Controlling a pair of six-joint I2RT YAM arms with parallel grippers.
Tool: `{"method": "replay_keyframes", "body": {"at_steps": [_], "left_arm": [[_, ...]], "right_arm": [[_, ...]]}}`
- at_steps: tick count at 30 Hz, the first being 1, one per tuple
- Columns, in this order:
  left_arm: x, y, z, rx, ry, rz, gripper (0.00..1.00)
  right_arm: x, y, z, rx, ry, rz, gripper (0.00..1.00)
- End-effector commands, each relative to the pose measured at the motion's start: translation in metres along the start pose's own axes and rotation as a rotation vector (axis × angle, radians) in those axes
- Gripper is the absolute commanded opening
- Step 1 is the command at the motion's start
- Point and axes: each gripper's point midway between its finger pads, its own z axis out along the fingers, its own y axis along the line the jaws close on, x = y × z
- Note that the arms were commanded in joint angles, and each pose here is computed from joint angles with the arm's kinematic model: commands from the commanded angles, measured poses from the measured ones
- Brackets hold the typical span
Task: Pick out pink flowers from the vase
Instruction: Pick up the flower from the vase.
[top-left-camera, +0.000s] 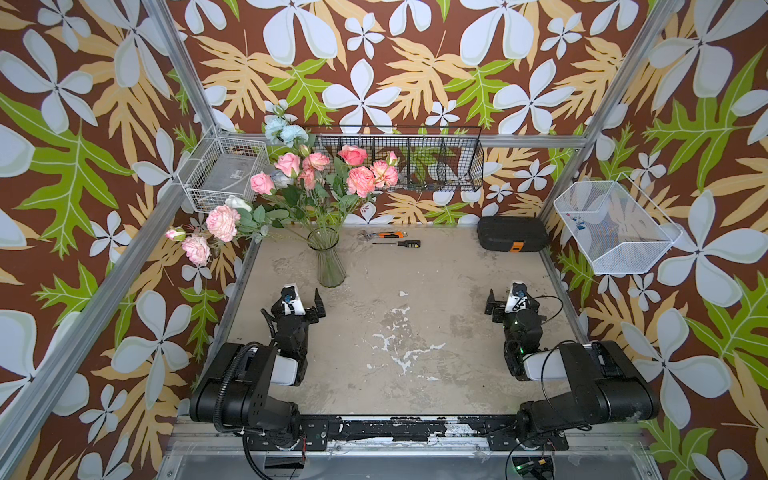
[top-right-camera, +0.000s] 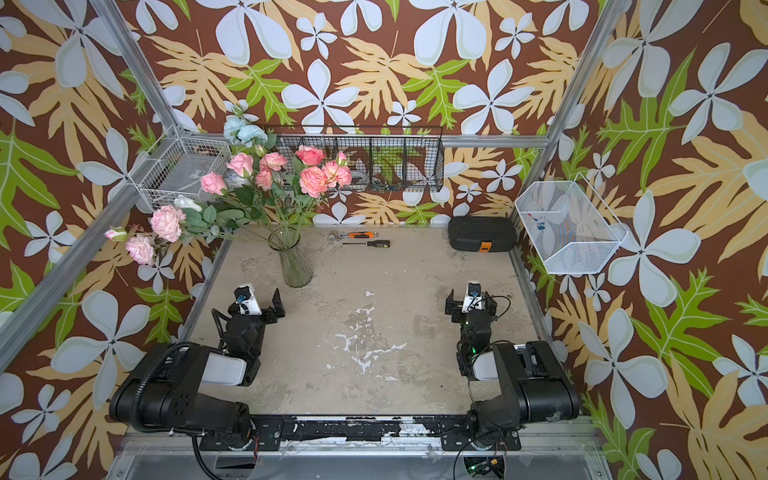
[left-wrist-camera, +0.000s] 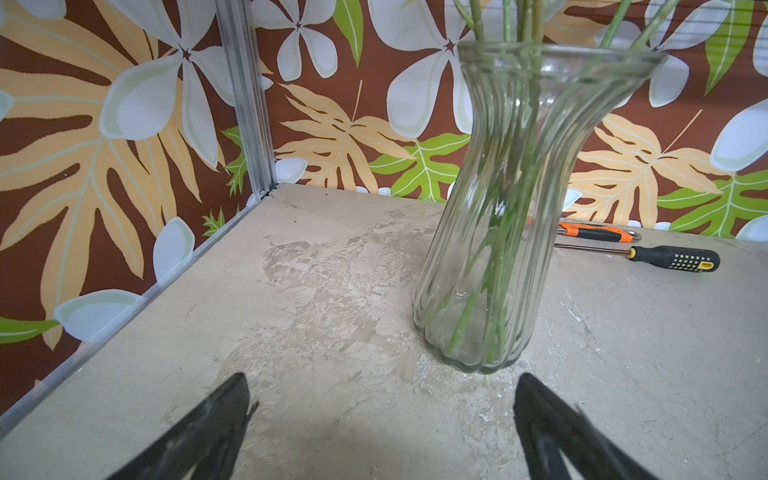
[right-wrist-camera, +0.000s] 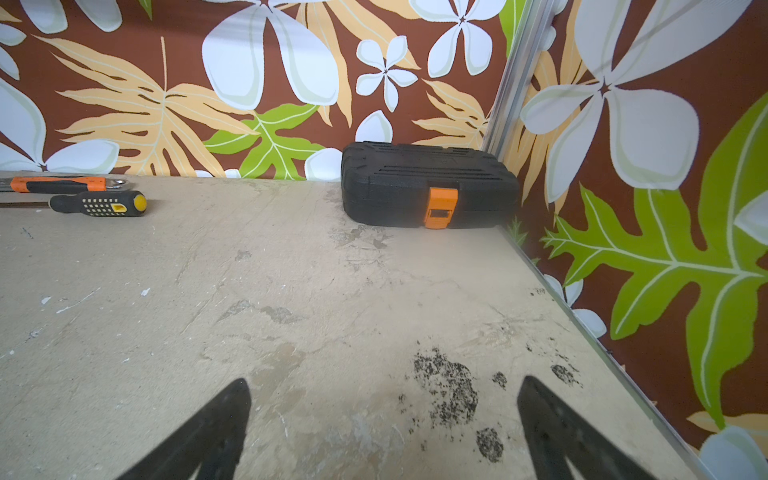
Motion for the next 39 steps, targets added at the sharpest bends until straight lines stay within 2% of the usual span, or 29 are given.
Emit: {"method": "replay_keyframes", "body": {"at_steps": [1,5,7,8,9,11,13,14,15,16,17,21,25,28,30,35,39], "left_arm": [[-0.005,-0.001,0.001,0.005,-0.016,-0.014,1.0],[-0.009,-0.003,0.002,0.011,-0.017,-0.01,1.0],[-0.023,-0.003,0.003,-0.025,-0.005,0.01,1.0],[-0.034,-0.005,0.0,-0.055,-0.012,0.021,1.0],[-0.058,-0.005,-0.007,-0.085,-0.059,-0.039,0.99],[-0.098,-0.017,-0.02,0.002,-0.143,-0.201,0.96],[-0.141,-0.037,-0.031,0.113,-0.226,-0.28,0.92],[-0.157,-0.046,-0.034,0.158,-0.252,-0.288,0.87],[-0.174,-0.055,-0.039,0.214,-0.282,-0.292,0.81],[-0.187,-0.061,-0.044,0.255,-0.311,-0.295,0.78],[-0.194,-0.063,-0.048,0.277,-0.344,-0.294,0.77],[-0.198,-0.074,-0.06,0.36,-0.424,-0.258,0.77],[-0.199,-0.106,-0.065,0.535,-0.467,-0.174,0.78],[-0.197,-0.132,-0.048,0.628,-0.424,-0.102,0.79],[-0.194,-0.142,-0.027,0.626,-0.369,-0.066,0.8],[-0.18,-0.149,0.028,0.529,-0.213,0.014,0.82],[-0.169,-0.154,0.048,0.511,-0.158,0.038,0.82]], "right_arm": [[-0.005,0.0,0.001,-0.001,-0.014,0.008,1.0],[-0.005,-0.002,0.0,0.015,-0.014,0.009,1.0],[-0.032,-0.023,-0.003,0.196,-0.075,0.02,1.0],[-0.045,-0.026,-0.001,0.287,-0.031,0.0,1.0],[-0.068,-0.025,0.004,0.334,0.016,0.025,1.0],[-0.114,-0.025,0.011,0.285,0.023,0.234,1.0],[-0.134,-0.031,0.014,0.25,0.039,0.521,1.0],[-0.145,-0.014,0.022,0.091,0.05,0.554,0.98],[-0.165,0.015,0.024,-0.129,0.021,0.533,0.8],[-0.178,0.039,0.019,-0.27,-0.003,0.514,0.72],[-0.183,0.057,0.011,-0.329,-0.018,0.501,0.7],[-0.184,0.117,-0.031,-0.509,-0.118,0.393,0.72],[-0.159,0.139,-0.051,-0.633,-0.136,0.395,0.72],[-0.14,0.145,-0.058,-0.672,-0.145,0.375,0.72],[-0.137,0.146,-0.06,-0.679,-0.151,0.363,0.73],[-0.143,0.15,-0.066,-0.702,-0.165,0.366,0.74],[-0.141,0.151,-0.067,-0.704,-0.161,0.367,0.74]]}}
